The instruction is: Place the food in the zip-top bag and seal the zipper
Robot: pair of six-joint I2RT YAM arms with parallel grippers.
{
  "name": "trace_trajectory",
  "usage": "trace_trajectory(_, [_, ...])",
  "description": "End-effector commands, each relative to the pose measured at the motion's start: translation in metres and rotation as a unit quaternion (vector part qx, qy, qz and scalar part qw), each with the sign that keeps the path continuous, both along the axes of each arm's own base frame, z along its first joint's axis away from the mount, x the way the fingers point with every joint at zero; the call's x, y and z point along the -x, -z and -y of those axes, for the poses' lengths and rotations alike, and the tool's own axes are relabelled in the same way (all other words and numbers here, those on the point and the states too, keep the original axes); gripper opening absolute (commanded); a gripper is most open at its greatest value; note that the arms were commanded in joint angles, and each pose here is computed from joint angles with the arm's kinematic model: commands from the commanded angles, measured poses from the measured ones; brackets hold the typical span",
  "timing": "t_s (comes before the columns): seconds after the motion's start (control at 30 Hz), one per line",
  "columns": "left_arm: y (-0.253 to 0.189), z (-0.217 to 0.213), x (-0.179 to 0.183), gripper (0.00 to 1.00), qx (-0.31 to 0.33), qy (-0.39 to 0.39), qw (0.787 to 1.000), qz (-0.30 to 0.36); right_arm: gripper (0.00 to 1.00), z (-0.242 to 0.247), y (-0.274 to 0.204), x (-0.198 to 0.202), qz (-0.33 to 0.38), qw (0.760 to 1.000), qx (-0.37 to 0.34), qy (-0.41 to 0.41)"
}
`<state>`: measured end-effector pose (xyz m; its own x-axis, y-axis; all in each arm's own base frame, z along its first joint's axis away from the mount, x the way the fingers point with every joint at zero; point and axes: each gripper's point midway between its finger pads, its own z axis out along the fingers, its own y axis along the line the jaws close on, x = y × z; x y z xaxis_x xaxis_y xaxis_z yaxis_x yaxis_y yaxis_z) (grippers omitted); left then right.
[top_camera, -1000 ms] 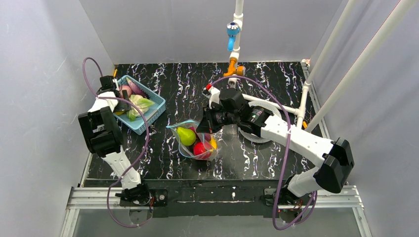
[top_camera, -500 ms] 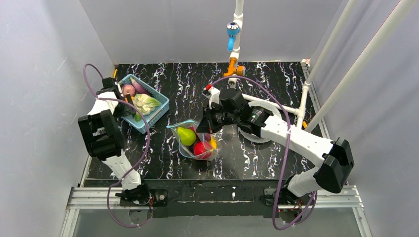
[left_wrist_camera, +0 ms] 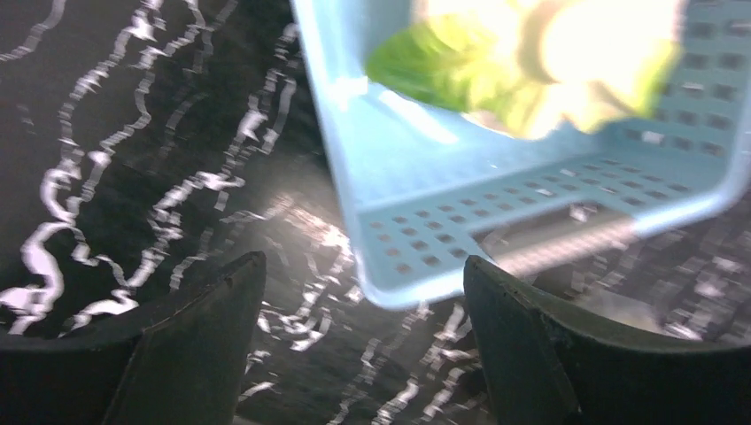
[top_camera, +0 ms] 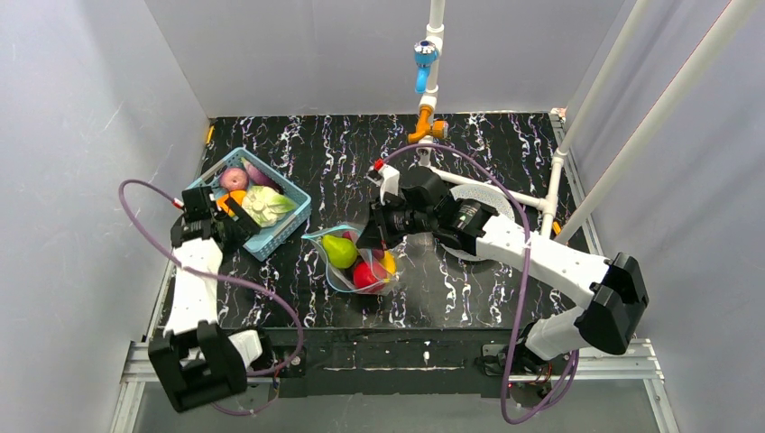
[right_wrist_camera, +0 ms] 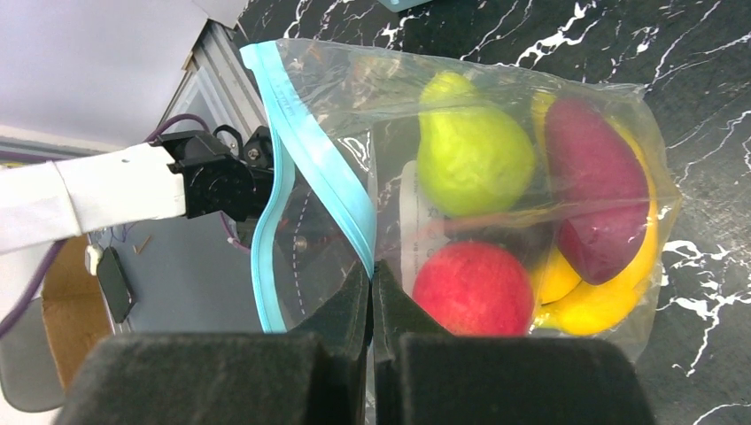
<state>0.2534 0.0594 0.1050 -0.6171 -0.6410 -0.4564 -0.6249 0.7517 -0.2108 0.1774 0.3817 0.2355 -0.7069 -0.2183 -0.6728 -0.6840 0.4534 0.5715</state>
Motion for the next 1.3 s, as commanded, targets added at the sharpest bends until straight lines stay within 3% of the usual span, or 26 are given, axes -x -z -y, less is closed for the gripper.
trace_trajectory(0.0, [-0.014,0.051,0.001,0.80,0.139,-0.013,0.988,0.067,0.01,-0.003,-0.025,0.009,0.032,0.999,-0.032,-0.013])
trace_trajectory(0.03, [-0.017,0.060,0.000,0.79,0.163,-0.012,0.983,0.078,0.01,-0.003,-0.025,0.010,0.033,0.999,-0.032,-0.013])
trace_trajectory(0.1, [-0.031,0.060,-0.005,0.79,0.153,0.006,0.982,0.111,0.01,-0.002,-0.026,0.009,0.036,0.999,-0.031,-0.010])
trace_trajectory(0.27, [-0.089,0.009,-0.031,0.85,-0.023,0.048,0.983,0.177,0.01,-0.003,-0.028,0.013,0.037,0.999,-0.034,-0.015])
trace_trajectory(0.4, [-0.111,-0.021,-0.063,0.87,-0.074,0.029,0.981,0.176,0.01,-0.003,-0.029,0.015,0.041,0.998,-0.035,-0.017])
trace_trajectory(0.57, [-0.096,-0.041,-0.097,0.88,-0.021,-0.095,0.984,0.150,0.01,-0.001,-0.030,0.014,0.051,0.998,-0.033,-0.010])
trace_trajectory(0.73, [-0.065,-0.052,-0.136,0.84,0.068,-0.234,0.960,0.140,0.01,0.001,-0.033,0.015,0.066,0.997,-0.028,-0.006])
trace_trajectory(0.87, [-0.034,-0.057,-0.169,0.80,0.109,-0.284,0.947,0.101,0.01,0.000,-0.034,0.019,0.084,0.996,-0.022,-0.007])
trace_trajectory(1.03, [-0.002,-0.074,-0.169,0.72,0.085,-0.350,0.931,0.054,0.01,0.001,-0.036,0.022,0.122,0.992,-0.009,0.000])
trace_trajectory(1.27, [0.022,-0.088,-0.145,0.76,0.040,-0.406,0.913,0.019,0.01,0.001,-0.037,0.024,0.154,0.988,0.006,0.008])
